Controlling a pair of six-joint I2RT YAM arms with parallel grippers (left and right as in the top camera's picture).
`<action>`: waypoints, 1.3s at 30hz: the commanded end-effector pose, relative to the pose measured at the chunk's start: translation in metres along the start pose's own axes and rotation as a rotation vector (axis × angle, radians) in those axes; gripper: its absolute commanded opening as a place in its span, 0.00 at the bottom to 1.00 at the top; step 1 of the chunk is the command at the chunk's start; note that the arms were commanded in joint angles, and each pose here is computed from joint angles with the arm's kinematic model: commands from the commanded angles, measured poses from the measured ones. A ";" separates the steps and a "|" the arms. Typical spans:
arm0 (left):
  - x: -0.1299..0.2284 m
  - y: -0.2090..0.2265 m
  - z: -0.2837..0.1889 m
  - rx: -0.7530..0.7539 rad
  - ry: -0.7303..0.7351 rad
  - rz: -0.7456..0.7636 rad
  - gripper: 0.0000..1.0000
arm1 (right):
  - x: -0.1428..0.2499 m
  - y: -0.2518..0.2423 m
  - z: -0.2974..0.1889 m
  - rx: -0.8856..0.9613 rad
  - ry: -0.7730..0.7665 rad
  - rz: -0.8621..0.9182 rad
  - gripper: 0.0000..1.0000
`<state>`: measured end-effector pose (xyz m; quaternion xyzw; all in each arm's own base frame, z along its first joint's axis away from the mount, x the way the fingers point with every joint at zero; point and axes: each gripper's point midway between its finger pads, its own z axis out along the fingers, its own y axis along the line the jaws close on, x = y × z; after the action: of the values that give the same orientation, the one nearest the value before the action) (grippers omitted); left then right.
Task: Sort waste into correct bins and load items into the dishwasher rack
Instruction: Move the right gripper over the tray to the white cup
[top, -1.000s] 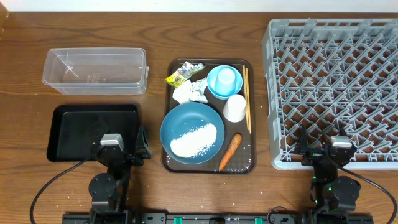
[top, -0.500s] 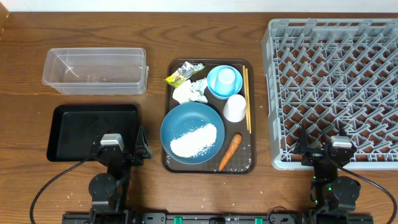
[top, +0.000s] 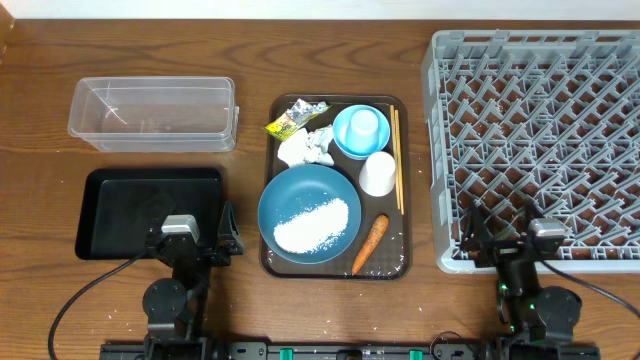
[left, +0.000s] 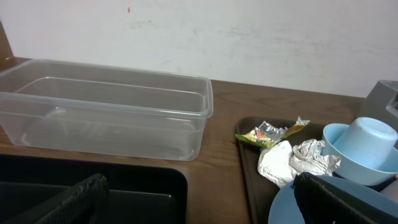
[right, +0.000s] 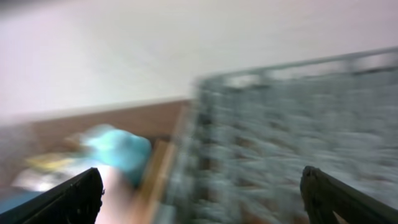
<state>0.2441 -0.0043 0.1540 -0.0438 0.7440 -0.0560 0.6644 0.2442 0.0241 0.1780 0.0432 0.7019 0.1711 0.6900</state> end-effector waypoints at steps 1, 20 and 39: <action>0.016 0.001 0.002 0.003 0.038 0.011 0.97 | -0.002 0.043 -0.006 -0.238 0.068 0.440 0.99; 0.016 0.001 0.002 0.003 0.038 0.011 0.97 | -0.174 0.107 -0.032 -0.438 -0.265 0.253 0.99; 0.016 0.001 0.002 0.003 0.038 0.011 0.97 | -0.102 0.137 0.133 -0.082 0.748 -0.176 0.99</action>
<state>0.2441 -0.0042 0.1541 -0.0439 0.7439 -0.0559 0.6646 0.3301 0.1496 0.3345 -0.0787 0.8745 0.2594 0.4021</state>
